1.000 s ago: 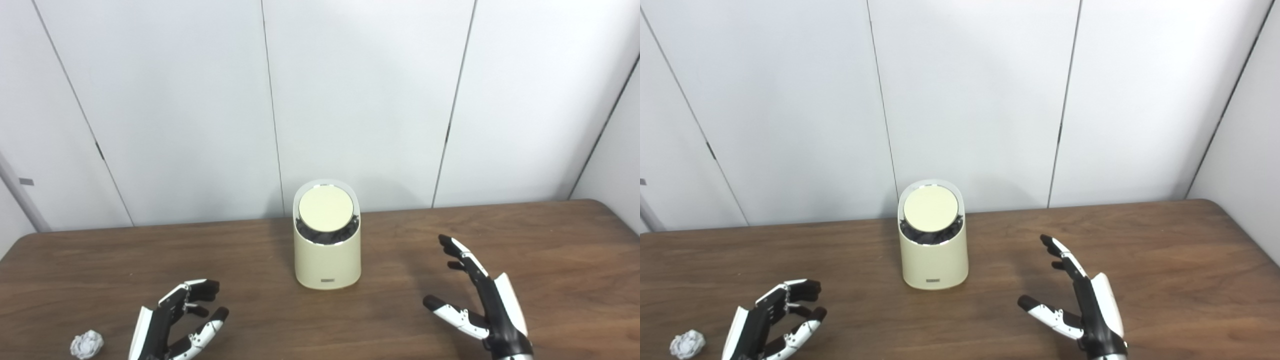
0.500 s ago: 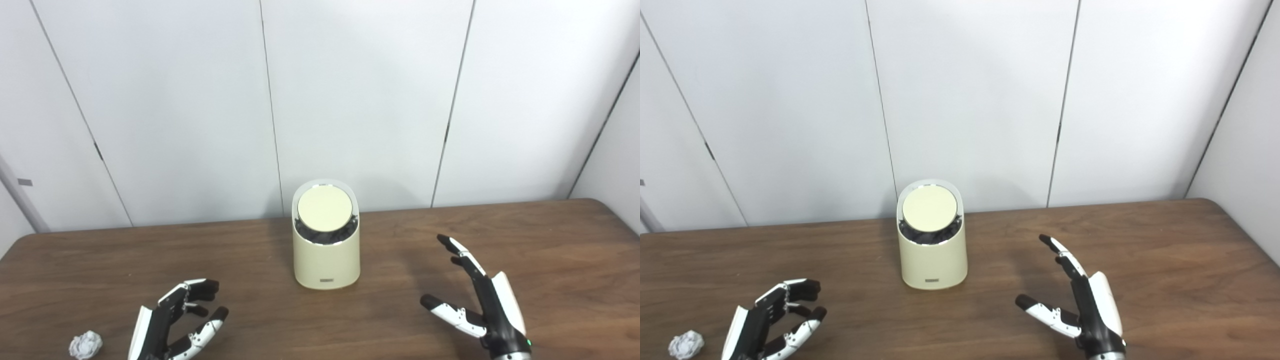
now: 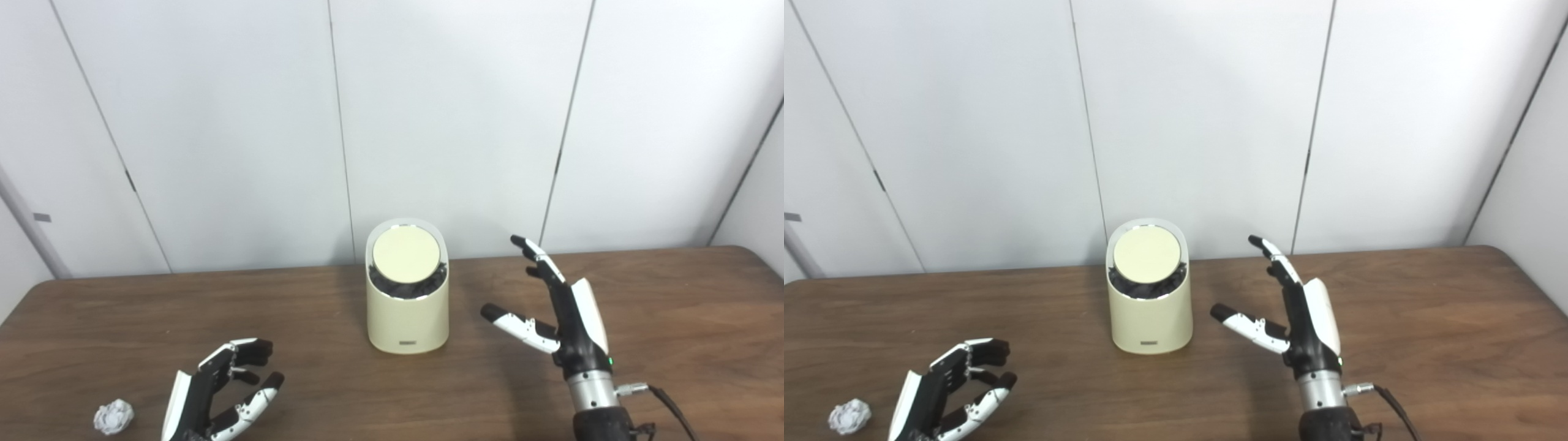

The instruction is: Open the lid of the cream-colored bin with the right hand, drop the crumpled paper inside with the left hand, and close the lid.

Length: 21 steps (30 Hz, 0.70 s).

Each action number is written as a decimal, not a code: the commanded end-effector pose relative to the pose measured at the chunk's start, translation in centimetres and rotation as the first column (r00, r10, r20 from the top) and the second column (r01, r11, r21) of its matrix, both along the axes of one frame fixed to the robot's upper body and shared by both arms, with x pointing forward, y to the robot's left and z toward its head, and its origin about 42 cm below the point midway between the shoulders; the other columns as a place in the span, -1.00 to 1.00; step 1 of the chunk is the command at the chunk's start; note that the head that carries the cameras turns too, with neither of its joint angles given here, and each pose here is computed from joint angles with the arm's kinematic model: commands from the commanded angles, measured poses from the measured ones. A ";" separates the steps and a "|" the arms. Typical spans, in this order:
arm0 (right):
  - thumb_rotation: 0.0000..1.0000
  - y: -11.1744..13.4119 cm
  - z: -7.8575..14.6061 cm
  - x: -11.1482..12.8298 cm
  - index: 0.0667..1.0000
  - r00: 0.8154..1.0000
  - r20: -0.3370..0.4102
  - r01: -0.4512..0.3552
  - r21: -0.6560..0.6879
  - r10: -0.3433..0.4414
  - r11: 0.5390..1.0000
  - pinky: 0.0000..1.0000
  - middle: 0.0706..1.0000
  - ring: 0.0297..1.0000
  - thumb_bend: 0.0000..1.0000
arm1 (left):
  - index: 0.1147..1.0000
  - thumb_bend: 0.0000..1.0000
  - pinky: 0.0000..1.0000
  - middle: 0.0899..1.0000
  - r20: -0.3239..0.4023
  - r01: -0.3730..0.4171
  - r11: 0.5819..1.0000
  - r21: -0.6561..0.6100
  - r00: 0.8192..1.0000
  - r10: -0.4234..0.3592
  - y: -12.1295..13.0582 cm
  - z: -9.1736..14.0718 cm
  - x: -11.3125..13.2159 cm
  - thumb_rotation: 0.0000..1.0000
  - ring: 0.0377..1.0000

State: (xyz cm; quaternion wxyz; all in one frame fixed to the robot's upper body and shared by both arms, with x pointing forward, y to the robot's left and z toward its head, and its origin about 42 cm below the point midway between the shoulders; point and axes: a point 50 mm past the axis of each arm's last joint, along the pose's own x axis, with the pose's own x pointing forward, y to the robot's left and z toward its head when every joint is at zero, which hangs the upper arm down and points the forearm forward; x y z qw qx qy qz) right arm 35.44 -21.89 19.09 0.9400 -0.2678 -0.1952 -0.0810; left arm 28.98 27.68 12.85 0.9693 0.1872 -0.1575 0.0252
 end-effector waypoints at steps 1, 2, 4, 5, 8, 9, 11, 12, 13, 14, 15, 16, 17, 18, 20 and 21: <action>0.40 0.4 2.4 1.1 0.74 0.997 0.078 -0.015 -0.014 0.016 1.000 0.60 0.79 0.76 0.82 | 0.23 0.16 0.08 0.28 0.052 -0.004 1.000 0.012 0.999 0.003 0.0 0.9 0.5 -0.45 0.29; 0.41 0.4 2.7 1.3 0.73 0.997 0.079 -0.011 -0.026 0.013 1.000 0.58 0.77 0.75 0.83 | 0.23 0.16 0.08 0.28 0.053 -0.004 1.000 0.013 0.999 0.003 0.0 0.9 0.5 -0.45 0.29; 0.42 0.7 3.3 1.6 0.73 0.996 0.084 -0.005 -0.048 0.009 0.999 0.56 0.76 0.73 0.84 | 0.23 0.15 0.08 0.28 0.054 -0.003 1.000 0.010 0.999 0.002 -0.1 0.9 0.5 -0.47 0.29; 0.43 0.8 3.6 1.7 0.72 0.996 0.084 -0.003 -0.055 0.008 0.998 0.55 0.76 0.72 0.84 | 0.23 0.15 0.08 0.28 0.054 -0.004 1.000 0.009 0.999 0.003 -0.1 0.9 0.5 -0.48 0.29; 0.44 1.2 4.4 2.2 0.71 0.996 0.089 0.003 -0.069 0.004 0.998 0.52 0.75 0.71 0.86 | 0.22 0.18 0.08 0.28 0.052 -0.003 1.000 0.003 0.999 0.003 -0.1 0.9 0.5 -0.45 0.29; 0.43 1.3 4.7 2.3 0.70 0.996 0.090 0.004 -0.071 0.003 0.997 0.53 0.75 0.72 0.86 | 0.22 0.17 0.07 0.28 0.055 -0.001 1.000 0.004 0.998 0.001 -0.1 0.8 0.5 -0.45 0.29; 0.39 1.6 5.2 2.6 0.69 0.996 0.094 0.007 -0.082 0.001 0.997 0.52 0.75 0.71 0.83 | 0.22 0.17 0.07 0.28 0.056 0.001 1.000 0.003 0.998 -0.001 -0.1 0.7 0.6 -0.46 0.29; 0.38 1.7 5.4 2.8 0.69 0.996 0.093 0.008 -0.086 0.000 0.996 0.52 0.75 0.71 0.83 | 0.22 0.17 0.07 0.28 0.055 0.001 1.000 0.002 0.998 -0.001 -0.1 0.7 0.6 -0.46 0.29; 0.36 1.8 5.6 2.9 0.69 0.996 0.092 0.011 -0.092 -0.002 0.996 0.51 0.75 0.71 0.83 | 0.22 0.17 0.07 0.28 0.055 0.001 1.000 0.001 0.998 -0.001 -0.2 0.7 0.6 -0.46 0.29; 0.34 1.9 5.7 3.0 0.69 0.996 0.089 0.012 -0.096 -0.004 0.995 0.51 0.75 0.71 0.82 | 0.22 0.17 0.07 0.28 0.055 0.000 1.000 0.002 0.998 -0.001 -0.2 0.7 0.6 -0.46 0.29; 0.33 2.0 5.9 3.1 0.69 0.996 0.084 0.015 -0.100 -0.006 0.995 0.49 0.76 0.70 0.82 | 0.22 0.17 0.07 0.28 0.056 0.001 1.000 0.002 0.998 -0.001 -0.3 0.7 0.6 -0.47 0.29; 0.32 2.1 6.1 3.2 0.70 0.997 0.077 0.020 -0.109 -0.012 0.994 0.49 0.76 0.70 0.82 | 0.22 0.16 0.08 0.28 0.057 0.001 1.000 0.003 0.998 -0.001 -0.3 0.7 0.6 -0.47 0.29; 0.33 2.3 6.4 3.4 0.71 0.997 0.071 0.025 -0.115 -0.017 0.993 0.49 0.77 0.70 0.84 | 0.22 0.16 0.08 0.28 0.058 0.001 1.000 0.004 0.998 -0.001 -0.4 0.7 0.7 -0.47 0.29; 0.31 2.4 6.6 3.6 0.71 0.998 0.066 0.030 -0.121 -0.022 0.992 0.47 0.77 0.70 0.88 | 0.22 0.16 0.08 0.28 0.058 0.000 1.000 0.008 0.998 -0.001 -0.4 0.7 0.7 -0.48 0.28; 0.30 2.6 7.1 3.9 0.71 0.998 0.062 0.039 -0.134 -0.031 0.990 0.46 0.77 0.69 0.93 | 0.22 0.15 0.07 0.28 0.059 0.001 1.000 0.010 0.998 -0.002 -0.5 0.6 0.7 -0.48 0.28; 0.31 2.7 7.3 4.1 0.70 0.997 0.063 0.044 -0.144 -0.035 0.989 0.45 0.75 0.68 0.97 | 0.22 0.16 0.07 0.28 0.059 0.002 1.000 0.011 0.998 -0.003 -0.5 0.6 0.7 -0.48 0.28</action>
